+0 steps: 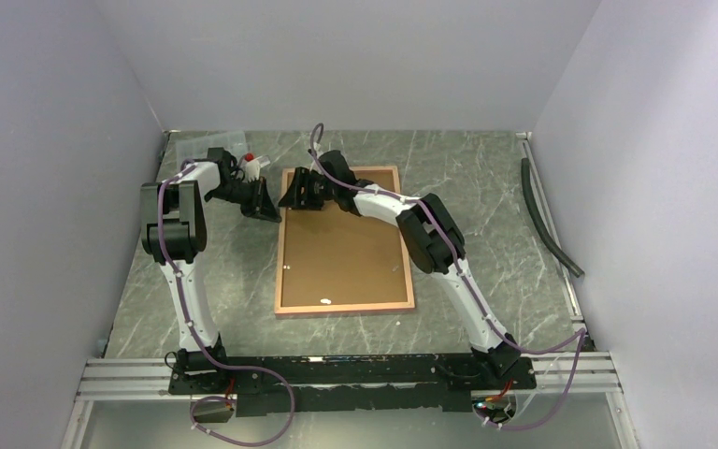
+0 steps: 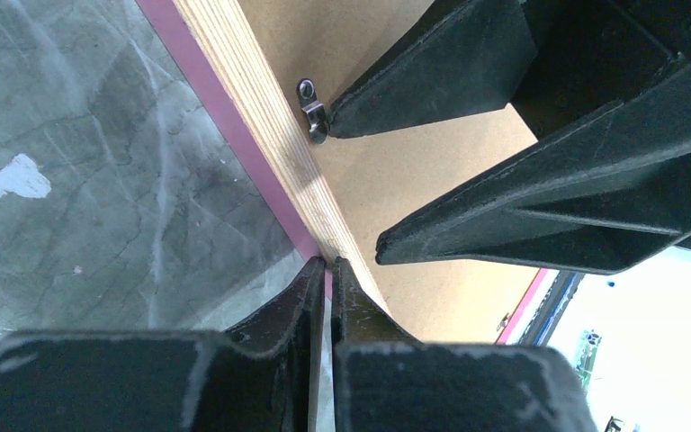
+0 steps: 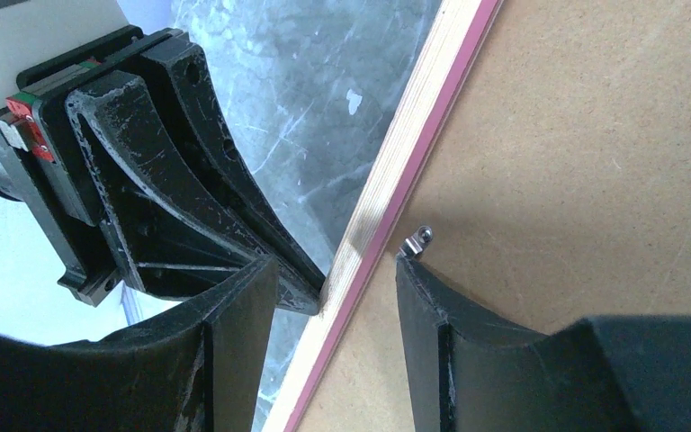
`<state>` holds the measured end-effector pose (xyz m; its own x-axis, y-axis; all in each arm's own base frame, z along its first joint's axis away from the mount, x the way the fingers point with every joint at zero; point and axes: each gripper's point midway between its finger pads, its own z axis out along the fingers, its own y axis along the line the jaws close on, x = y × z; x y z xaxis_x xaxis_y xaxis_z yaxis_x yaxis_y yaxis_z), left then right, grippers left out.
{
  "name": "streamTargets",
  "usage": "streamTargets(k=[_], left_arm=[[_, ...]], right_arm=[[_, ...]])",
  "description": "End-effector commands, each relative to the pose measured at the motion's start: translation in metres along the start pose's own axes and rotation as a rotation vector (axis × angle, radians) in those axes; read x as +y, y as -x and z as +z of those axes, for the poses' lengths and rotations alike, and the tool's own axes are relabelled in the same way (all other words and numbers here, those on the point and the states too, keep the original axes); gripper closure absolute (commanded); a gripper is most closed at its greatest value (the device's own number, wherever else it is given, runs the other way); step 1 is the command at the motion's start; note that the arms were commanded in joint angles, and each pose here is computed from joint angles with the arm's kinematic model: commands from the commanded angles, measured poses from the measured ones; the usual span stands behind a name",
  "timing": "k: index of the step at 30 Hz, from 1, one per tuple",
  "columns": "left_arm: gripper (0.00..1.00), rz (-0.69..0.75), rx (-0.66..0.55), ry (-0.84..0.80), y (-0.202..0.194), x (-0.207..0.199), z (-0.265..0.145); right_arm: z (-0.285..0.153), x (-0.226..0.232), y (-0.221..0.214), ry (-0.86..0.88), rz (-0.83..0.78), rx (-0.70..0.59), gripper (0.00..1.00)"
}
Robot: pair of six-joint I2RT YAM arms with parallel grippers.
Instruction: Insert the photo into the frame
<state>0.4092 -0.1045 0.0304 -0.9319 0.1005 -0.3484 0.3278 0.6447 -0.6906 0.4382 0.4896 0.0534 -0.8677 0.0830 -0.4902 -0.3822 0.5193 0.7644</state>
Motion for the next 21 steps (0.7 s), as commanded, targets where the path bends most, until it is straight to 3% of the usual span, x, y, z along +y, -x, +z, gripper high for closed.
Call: streamTargets(k=[1, 21], left_arm=[[0.91, -0.015, 0.063, 0.05, -0.017, 0.0192, 0.017], [0.91, -0.012, 0.065, 0.051, -0.0167, 0.0176, 0.0153]], right_arm=[[0.0091, -0.0155, -0.002, -0.04, 0.019, -0.01, 0.45], [0.0157, -0.0138, 0.0002, -0.112, 0.027, -0.078, 0.46]])
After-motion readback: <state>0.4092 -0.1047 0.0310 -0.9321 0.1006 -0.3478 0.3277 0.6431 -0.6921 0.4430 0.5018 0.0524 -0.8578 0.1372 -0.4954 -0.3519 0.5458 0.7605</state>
